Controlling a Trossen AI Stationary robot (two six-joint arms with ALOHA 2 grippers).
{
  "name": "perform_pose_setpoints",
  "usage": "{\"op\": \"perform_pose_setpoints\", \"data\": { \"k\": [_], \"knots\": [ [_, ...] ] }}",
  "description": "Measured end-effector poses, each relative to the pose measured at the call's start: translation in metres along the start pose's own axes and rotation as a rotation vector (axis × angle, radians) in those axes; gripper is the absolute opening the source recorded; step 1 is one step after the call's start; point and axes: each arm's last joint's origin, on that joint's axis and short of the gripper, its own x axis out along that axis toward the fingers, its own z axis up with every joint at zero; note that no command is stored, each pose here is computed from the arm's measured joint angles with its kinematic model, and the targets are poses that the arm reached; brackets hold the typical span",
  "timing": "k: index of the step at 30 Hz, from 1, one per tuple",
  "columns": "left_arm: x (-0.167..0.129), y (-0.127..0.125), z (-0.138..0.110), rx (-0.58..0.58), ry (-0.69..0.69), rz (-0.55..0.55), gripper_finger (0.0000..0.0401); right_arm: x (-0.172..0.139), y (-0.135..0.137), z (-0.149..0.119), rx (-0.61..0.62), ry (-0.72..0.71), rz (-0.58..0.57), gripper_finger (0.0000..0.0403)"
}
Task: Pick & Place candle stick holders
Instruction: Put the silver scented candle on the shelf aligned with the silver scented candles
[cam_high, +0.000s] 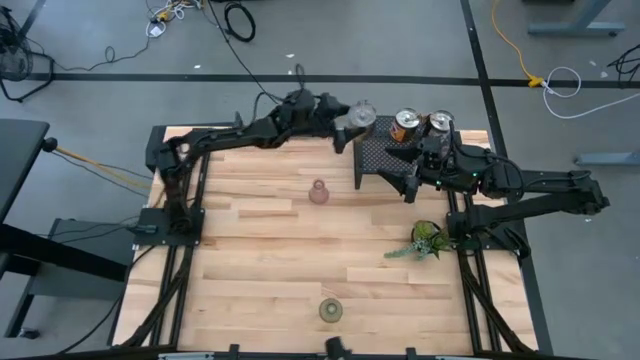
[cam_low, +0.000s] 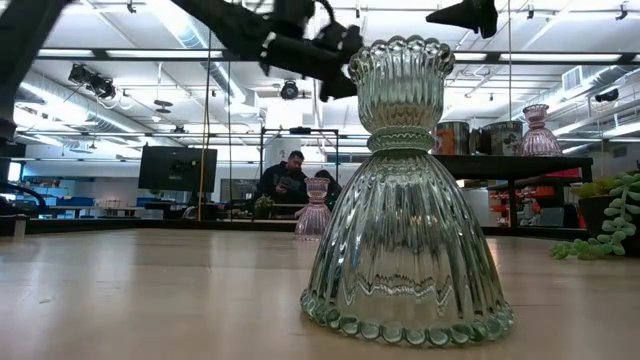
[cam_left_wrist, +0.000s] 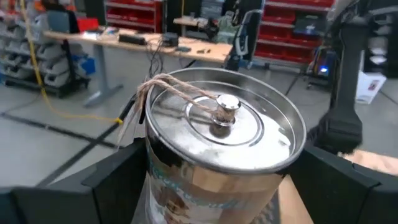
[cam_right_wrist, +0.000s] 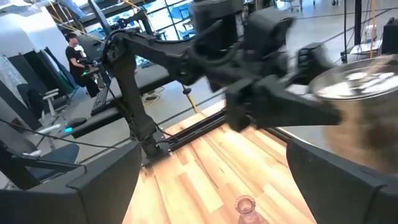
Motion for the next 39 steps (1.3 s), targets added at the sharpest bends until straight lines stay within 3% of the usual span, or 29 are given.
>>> {"op": "perform_pose_setpoints", "data": {
  "k": [9,19,39],
  "knots": [
    [0.053,0.023,-0.014,0.04,0.127,-0.038,0.0358,0.0,0.0,-0.002,0.042,0.03,0.009,0.0396],
    [0.057,0.046,-0.028,0.04,0.162,-0.016,0.0358,0.0,-0.002,-0.008,0.062,0.083,-0.007,0.0396],
    [0.067,0.048,-0.038,0.015,0.094,-0.017,0.0375,0.0,-0.002,-0.007,0.046,0.078,-0.005,0.0396]
  ]
}}
